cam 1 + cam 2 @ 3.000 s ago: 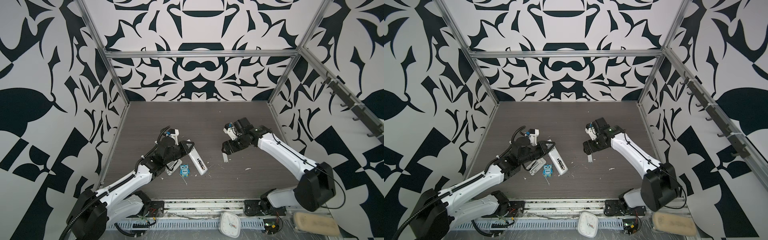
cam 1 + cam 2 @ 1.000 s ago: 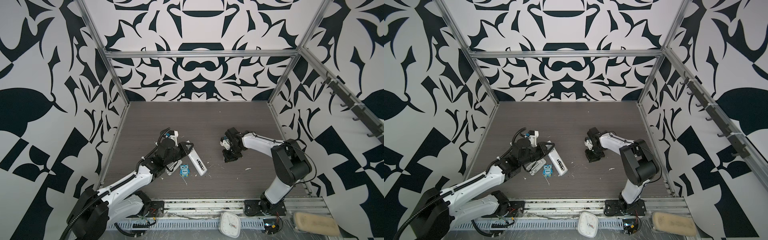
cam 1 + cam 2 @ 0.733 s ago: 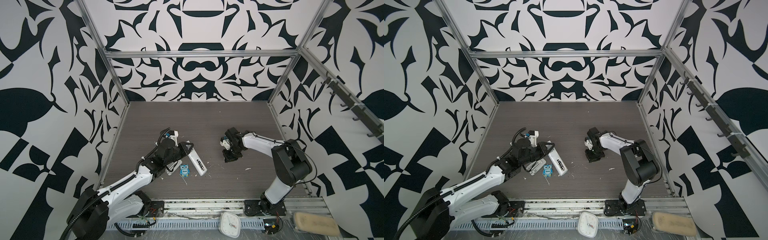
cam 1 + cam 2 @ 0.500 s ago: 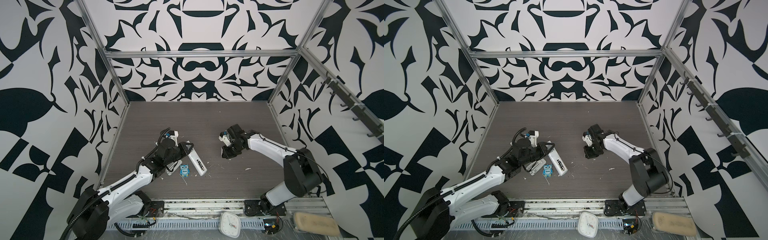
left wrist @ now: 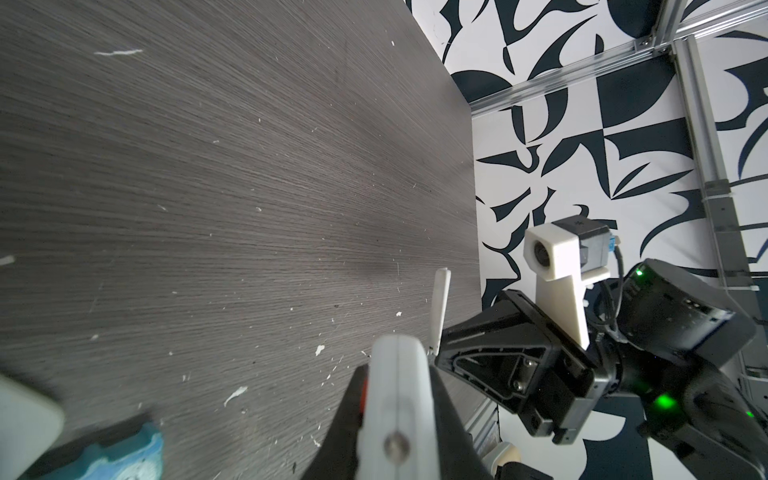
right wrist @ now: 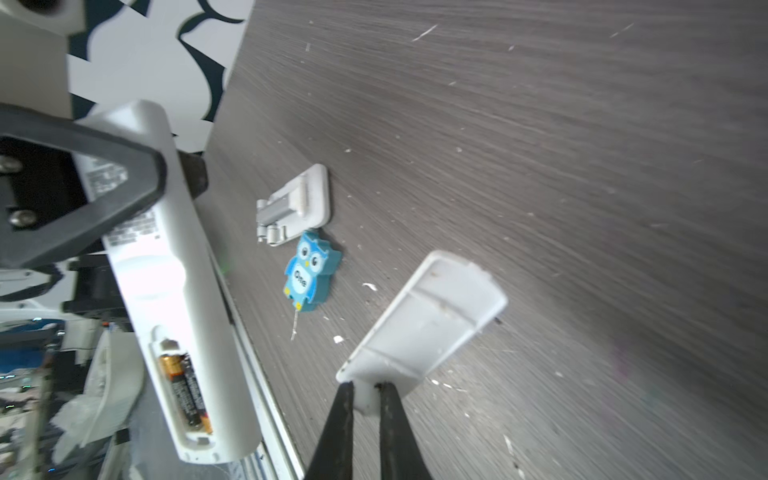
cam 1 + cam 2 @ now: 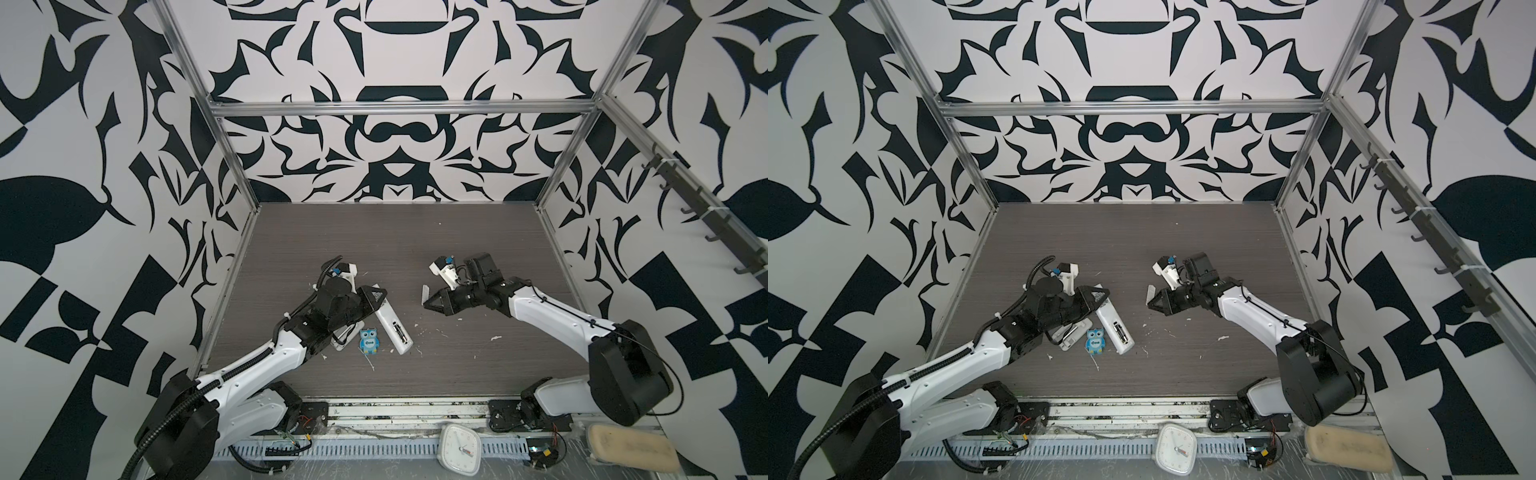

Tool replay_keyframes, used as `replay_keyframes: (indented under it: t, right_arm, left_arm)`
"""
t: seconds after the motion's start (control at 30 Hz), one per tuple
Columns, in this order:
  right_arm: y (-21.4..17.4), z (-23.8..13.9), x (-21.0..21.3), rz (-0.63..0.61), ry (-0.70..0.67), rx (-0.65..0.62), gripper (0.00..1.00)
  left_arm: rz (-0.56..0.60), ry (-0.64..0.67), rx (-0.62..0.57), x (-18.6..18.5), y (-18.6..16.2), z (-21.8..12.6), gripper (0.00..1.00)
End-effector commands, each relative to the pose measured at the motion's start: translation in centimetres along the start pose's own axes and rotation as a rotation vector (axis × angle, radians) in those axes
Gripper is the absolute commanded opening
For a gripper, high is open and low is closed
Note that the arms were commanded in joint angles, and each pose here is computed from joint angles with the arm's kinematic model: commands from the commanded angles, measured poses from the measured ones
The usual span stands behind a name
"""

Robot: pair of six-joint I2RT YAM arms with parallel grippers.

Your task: Load the batteries into the remote control

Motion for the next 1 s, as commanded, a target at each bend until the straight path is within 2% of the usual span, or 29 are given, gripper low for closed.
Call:
replay_keyframes:
  t: [0.0,0.3,0.67,0.8,0.97]
  right_arm:
    - [1.6,0.2,1.3,-0.036,0.103,-0.087,0.13]
    - [-0.1,2.3,-0.8,0.064,0.099,-0.024,0.14]
    - [-3.3,3.8,-5.2,0.188,-0.113,0.199,0.16]
    - [-4.0,3.5,-6.0,0.202,-0.188,0.258,0.23]
    - [-3.6,2.9,-5.9,0.192,-0.226,0.256,0.35]
  left_arm:
    - [0.015,-0.025,-0.003,-1.4,0.3,-0.6,0.00]
    - [0.019,0.008,0.004,-0.9,0.1,-0.8,0.00]
    - [0.018,0.023,-0.002,-0.5,0.1,-0.9,0.00]
    - [0.016,0.025,-0.006,-0.4,0.1,-1.0,0.00]
    - [0.015,0.027,-0.007,-0.3,0.1,-1.0,0.00]
Point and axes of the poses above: each gripper's point midway between its finger pads, its own z axis out along the fingers, its own x axis along the line the jaws close on, y = z × x, the point moved 4 cm from there along -z, back along the fingers, and after that the axes turned 4 degrees about -z, right-handed, at the moved point
